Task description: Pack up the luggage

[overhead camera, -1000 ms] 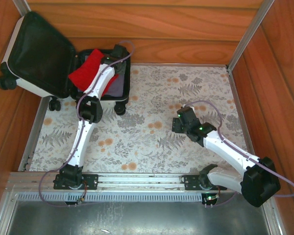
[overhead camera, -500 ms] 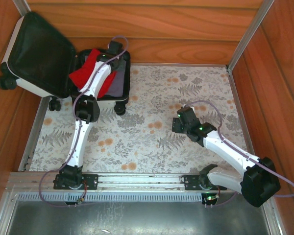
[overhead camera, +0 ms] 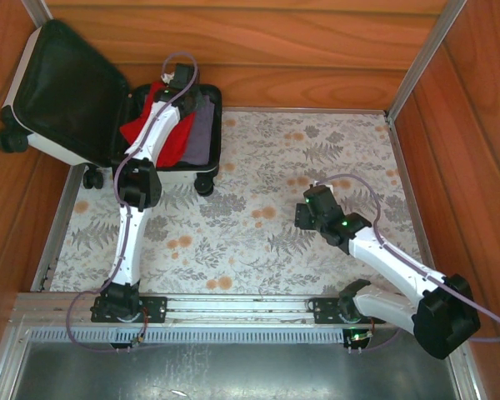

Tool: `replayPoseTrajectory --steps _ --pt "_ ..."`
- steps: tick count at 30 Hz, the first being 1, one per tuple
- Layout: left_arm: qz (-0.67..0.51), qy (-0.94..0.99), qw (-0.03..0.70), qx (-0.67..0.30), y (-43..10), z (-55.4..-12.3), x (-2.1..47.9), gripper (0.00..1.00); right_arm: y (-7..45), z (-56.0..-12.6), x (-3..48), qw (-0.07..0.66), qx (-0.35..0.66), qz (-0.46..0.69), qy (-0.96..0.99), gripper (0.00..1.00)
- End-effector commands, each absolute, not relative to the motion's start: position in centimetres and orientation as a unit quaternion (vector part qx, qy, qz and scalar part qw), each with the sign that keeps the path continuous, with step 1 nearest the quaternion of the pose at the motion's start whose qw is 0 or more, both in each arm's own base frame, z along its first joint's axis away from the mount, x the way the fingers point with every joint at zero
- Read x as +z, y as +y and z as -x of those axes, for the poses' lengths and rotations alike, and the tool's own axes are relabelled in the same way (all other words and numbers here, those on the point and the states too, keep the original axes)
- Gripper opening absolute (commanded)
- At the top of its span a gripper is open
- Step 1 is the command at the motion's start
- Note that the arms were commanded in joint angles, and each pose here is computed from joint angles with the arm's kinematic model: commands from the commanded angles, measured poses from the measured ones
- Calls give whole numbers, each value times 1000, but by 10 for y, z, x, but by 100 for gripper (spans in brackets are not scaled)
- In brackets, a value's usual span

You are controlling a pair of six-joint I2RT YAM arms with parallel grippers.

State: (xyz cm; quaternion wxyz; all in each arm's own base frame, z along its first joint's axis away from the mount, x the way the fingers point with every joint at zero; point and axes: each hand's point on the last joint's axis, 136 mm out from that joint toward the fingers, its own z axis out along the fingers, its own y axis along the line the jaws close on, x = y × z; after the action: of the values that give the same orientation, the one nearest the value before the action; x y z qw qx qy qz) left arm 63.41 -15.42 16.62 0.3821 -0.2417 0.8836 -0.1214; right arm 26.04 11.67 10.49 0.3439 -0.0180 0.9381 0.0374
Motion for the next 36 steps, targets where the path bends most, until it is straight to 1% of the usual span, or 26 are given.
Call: replayPoseTrajectory --steps 1,11,12,13,14,16,17,18,19,21,25,27,29,32,34,36 --pt "298 845 412 -167 -164 -647 188 0 107 -260 106 355 22 19 934 76" --pt "356 808 434 -177 -167 -659 188 0 103 -258 109 366 35 16 930 77" --pt "358 806 434 -184 -170 -660 187 2 103 -258 109 365 36 16 930 77" --pt "358 804 435 -191 -172 -663 189 12 103 -258 110 366 38 16 930 77" --pt "357 802 436 -197 -175 -665 190 33 103 -258 110 366 38 15 930 77" --pt "355 800 438 -207 -179 -667 192 63 104 -258 111 367 41 15 929 77" --pt "352 800 440 -207 -180 -667 193 76 104 -258 112 367 43 14 929 77" --pt "344 801 444 -206 -182 -667 196 93 104 -258 112 366 45 14 929 78" --pt "332 805 447 -203 -183 -667 200 100 105 -257 113 366 46 14 930 78" --pt "300 814 461 -187 -181 -665 211 100 104 -255 114 363 47 12 931 79" --pt "193 842 489 -120 -164 -651 244 100 104 -251 118 356 53 13 933 81" --pt "139 855 495 -75 -145 -635 262 100 106 -249 122 356 62 15 932 83" --pt "112 864 491 0 -111 -607 275 100 111 -248 125 357 78 20 931 85" --pt "122 874 462 84 -48 -555 277 100 123 -250 130 355 107 25 928 84" --pt "177 882 428 90 -6 -519 261 100 132 -253 132 351 125 28 928 85" --pt "254 882 392 69 34 -483 239 100 141 -258 134 347 139 33 927 85"
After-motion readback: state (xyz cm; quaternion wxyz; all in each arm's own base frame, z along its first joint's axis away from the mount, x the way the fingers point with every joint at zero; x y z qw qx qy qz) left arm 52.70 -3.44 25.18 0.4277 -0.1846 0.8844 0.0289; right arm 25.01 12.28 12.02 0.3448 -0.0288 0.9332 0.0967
